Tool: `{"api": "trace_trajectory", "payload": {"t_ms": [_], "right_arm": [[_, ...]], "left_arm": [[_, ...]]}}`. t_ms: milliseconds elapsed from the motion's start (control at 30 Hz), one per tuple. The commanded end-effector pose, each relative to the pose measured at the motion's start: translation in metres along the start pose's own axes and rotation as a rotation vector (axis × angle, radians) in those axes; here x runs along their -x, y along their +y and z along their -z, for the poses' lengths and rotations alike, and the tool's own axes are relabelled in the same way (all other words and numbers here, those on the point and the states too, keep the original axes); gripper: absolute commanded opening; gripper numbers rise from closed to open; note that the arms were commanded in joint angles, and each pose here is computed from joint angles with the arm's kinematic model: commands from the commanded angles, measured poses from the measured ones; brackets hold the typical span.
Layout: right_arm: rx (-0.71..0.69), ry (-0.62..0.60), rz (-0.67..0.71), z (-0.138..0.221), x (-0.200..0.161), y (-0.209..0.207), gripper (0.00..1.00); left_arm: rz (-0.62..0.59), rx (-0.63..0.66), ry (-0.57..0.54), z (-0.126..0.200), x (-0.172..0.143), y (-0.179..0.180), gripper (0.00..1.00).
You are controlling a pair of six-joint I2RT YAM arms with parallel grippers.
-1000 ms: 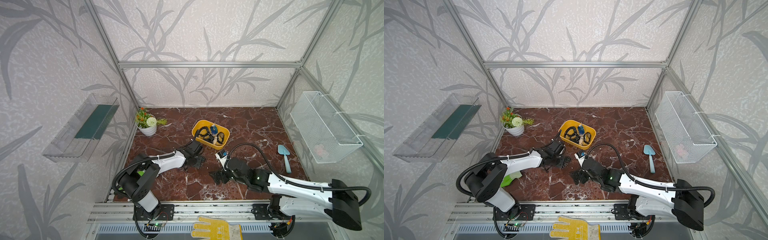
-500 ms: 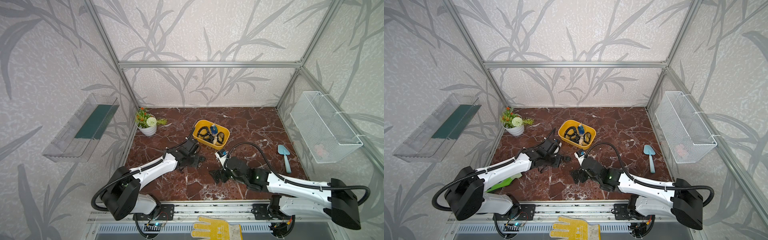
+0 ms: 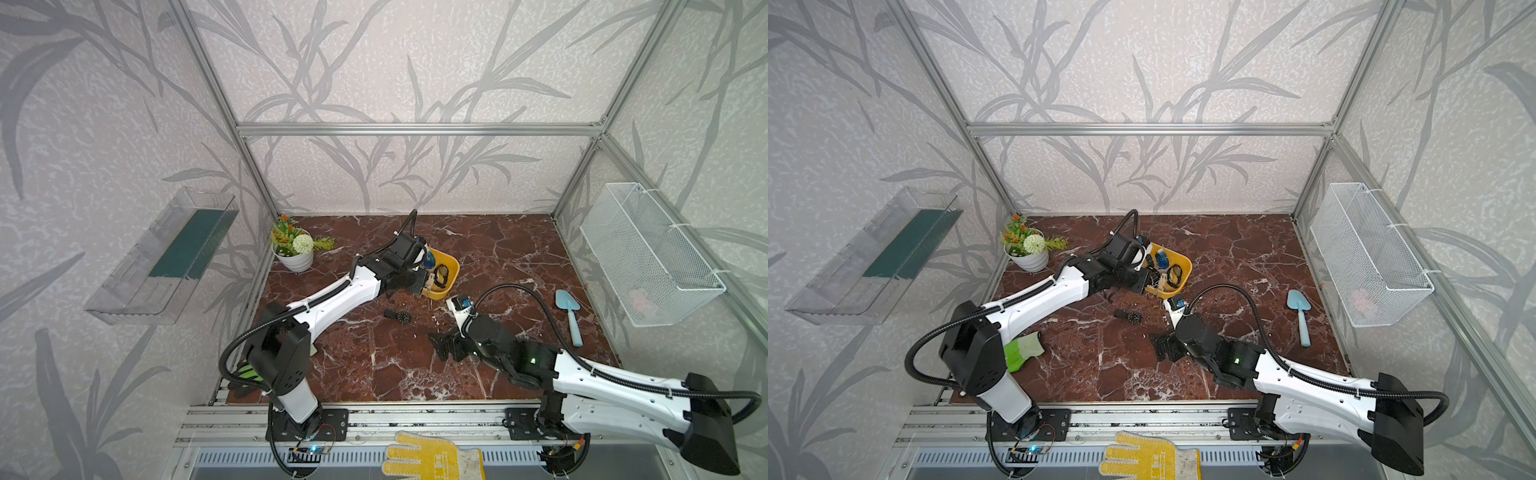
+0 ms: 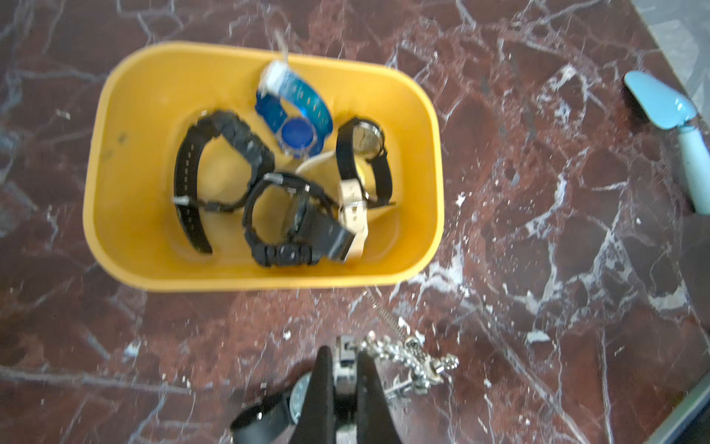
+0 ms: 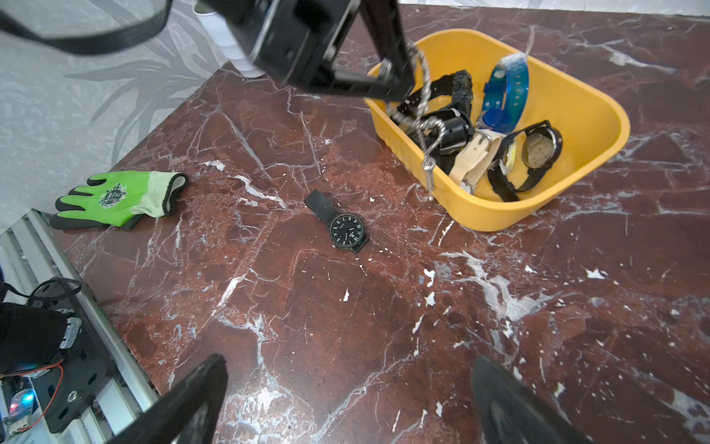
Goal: Put the watch into the storage box
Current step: Place the watch in the storage box.
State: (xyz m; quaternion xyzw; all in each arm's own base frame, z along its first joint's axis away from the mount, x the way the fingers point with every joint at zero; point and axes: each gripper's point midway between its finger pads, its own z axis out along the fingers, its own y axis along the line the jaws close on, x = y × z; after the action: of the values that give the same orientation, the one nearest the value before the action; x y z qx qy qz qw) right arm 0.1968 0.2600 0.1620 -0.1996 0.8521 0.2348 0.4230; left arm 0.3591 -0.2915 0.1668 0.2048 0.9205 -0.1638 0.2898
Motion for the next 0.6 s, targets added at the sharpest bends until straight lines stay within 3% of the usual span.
{"api": "trace_trajectory", "payload": {"t_ms": [0,200,567], "right_arm": [[-0.044,-0.007,-0.019,0.004,0.0,-0.012,0.99],[-0.059,-0.015,-0.026,0.008,0.002,-0.018,0.99],[-0.088,-0.028,-0.058,0.011,0.007,-0.033,0.99]], "left_arm": [[-0.035,-0.033,-0.018,-0.002,0.027,-0.004,0.0],[-0.043,-0.055,-0.043,-0.016,0.061,-0.008,0.0],[-0.002,0.002,0.006,-0.057,0.05,0.016,0.0]]}}
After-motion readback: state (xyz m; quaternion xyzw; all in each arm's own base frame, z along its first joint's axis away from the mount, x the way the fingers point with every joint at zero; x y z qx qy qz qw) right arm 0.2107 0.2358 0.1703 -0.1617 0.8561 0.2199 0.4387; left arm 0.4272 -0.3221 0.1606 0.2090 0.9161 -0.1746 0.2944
